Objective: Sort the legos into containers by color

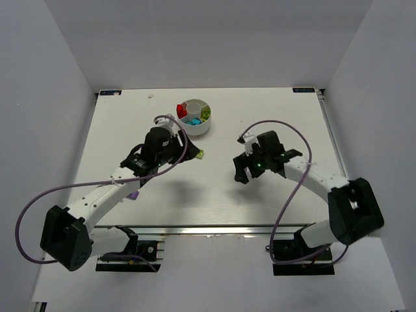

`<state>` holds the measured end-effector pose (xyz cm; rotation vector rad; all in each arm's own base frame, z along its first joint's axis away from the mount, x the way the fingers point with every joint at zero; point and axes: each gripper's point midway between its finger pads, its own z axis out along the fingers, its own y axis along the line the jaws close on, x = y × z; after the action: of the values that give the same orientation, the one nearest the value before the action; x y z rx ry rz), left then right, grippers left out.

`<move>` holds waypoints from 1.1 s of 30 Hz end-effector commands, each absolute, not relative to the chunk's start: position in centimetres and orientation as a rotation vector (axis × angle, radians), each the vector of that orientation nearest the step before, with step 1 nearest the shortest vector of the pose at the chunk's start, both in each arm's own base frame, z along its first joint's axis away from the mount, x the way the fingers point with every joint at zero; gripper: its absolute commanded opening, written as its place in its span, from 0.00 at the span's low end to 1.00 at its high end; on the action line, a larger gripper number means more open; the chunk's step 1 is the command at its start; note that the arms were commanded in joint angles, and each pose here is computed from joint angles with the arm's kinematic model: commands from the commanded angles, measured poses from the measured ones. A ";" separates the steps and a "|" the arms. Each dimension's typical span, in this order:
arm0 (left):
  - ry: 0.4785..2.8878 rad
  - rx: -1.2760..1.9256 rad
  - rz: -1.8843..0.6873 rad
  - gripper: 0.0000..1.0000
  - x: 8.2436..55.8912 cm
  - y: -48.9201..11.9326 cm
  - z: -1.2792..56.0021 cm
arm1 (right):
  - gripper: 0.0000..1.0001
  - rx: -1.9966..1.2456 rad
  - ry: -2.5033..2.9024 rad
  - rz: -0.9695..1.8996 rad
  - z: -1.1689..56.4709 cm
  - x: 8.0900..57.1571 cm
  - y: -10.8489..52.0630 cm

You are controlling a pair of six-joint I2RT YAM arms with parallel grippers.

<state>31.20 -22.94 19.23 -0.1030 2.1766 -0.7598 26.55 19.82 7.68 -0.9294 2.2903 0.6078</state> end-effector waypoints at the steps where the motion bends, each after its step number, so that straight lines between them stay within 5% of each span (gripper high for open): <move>1: 2.092 -0.289 -0.806 0.72 30.9 -21.7 19.8 | 0.89 -0.468 2.521 0.490 7.4 28.5 20.0; 8: 2.102 -0.341 -0.748 0.72 29.0 -19.4 19.2 | 0.88 -0.187 2.687 0.434 6.1 29.8 20.6; 19: 2.085 -0.429 -0.729 0.72 26.9 -17.3 18.8 | 0.68 -0.243 2.772 0.365 5.1 28.7 21.6; 33: 2.088 -0.437 -0.728 0.73 26.9 -17.2 18.7 | 0.66 -0.262 2.817 0.301 3.0 28.2 20.8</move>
<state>26.69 -17.56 18.37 -0.4231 2.0998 -0.7391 27.56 20.34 2.63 -0.2687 2.8387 0.2836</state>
